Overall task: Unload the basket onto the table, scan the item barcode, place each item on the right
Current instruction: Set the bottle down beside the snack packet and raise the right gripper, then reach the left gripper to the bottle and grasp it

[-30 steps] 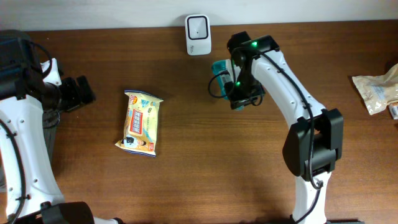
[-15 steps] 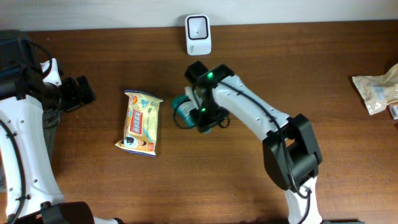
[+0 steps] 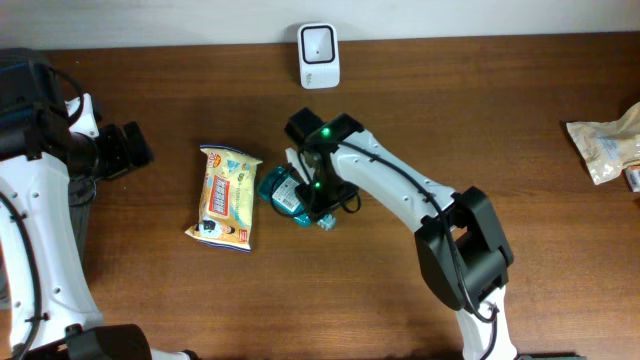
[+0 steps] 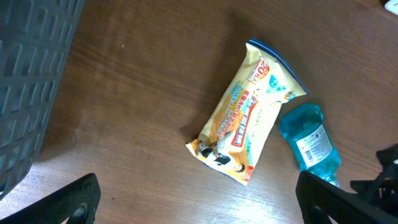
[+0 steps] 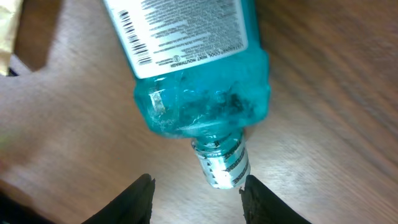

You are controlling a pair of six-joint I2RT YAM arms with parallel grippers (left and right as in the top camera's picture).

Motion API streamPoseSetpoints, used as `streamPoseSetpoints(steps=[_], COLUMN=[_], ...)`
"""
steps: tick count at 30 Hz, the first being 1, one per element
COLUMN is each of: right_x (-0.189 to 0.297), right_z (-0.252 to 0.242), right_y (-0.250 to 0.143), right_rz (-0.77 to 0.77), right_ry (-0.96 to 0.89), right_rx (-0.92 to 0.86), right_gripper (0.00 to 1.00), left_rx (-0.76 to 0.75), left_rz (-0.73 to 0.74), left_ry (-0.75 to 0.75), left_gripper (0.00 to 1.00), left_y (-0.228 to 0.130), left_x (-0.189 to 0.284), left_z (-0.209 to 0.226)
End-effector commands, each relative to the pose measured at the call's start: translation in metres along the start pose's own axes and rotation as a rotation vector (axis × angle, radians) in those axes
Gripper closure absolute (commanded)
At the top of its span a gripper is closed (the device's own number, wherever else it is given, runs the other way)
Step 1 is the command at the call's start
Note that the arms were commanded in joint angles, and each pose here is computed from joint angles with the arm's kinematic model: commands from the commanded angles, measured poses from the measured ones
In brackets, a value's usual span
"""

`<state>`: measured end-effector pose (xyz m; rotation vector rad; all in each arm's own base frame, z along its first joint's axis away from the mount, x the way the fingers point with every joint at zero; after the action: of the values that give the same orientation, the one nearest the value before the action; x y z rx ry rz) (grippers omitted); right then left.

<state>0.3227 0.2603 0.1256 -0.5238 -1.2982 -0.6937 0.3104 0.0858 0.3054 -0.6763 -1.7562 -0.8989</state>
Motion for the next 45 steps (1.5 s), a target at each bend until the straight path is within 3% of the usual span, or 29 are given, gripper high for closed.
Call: streamPoseSetpoints(steps=[1,6,10,11,12,19,29,32,38,45], right_x=[0.012,0.037,0.071,0.082,0.093,0.137,0.145,0.147,0.147,0.148], right_z=[-0.02,-0.048,-0.078,-0.088,-0.099,-0.178,-0.225,-0.23,-0.23,-0.233], right_y=[0.0,0.001,0.0,-0.002,-0.004,-0.045,-0.087,-0.088,-0.087,-0.085], right_rz=[-0.029,-0.068,-0.129,-0.15,-0.174,-0.269,-0.259,-0.275,-0.278,-0.296], right_ry=[-0.013,-0.019,-0.029,-0.033,-0.036,0.003,-0.051,-0.056,-0.058,-0.065], right_rx=[-0.055,-0.18,-0.31,-0.352,-0.396,-0.71,-0.776,-0.792,-0.789,-0.785], right_gripper=[0.52,0.4,0.19,0.04,0.01,0.01,0.01,0.02,0.01,0.02], left_rx=[0.007,0.007,0.007,0.007,0.007,0.01,0.013,0.006,-0.039,-0.283], left_rz=[-0.011,-0.012,-0.012,-0.011,-0.012,0.01,0.028,0.0,0.115,0.281], left_ry=[-0.01,-0.01,-0.01,-0.01,-0.01,0.009,0.005,-0.055,-0.473,-0.487], left_gripper=[0.01,0.01,0.01,0.01,0.01,0.01,0.01,0.01,0.01,0.01], left_y=[-0.001,-0.001,-0.001,-0.001,-0.001,-0.005,-0.008,-0.002,-0.015,-0.073], left_x=[0.004,0.005,0.005,0.004,0.005,0.005,0.005,0.005,0.015,-0.012], left_z=[0.0,0.0,0.0,0.0,0.0,0.003,0.003,-0.005,-0.055,-0.113])
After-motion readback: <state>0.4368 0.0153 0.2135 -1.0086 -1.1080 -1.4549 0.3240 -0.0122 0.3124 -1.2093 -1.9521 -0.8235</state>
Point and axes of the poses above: each gripper's point midway between its finger pads, its own x axis back along the fingers, its own z axis along the line the jaws close on, y = z × x, the point moved 7 cm from there along x, back along the fingers, and after that the axes turned 11 degrees about x, right-handed, at the moved point
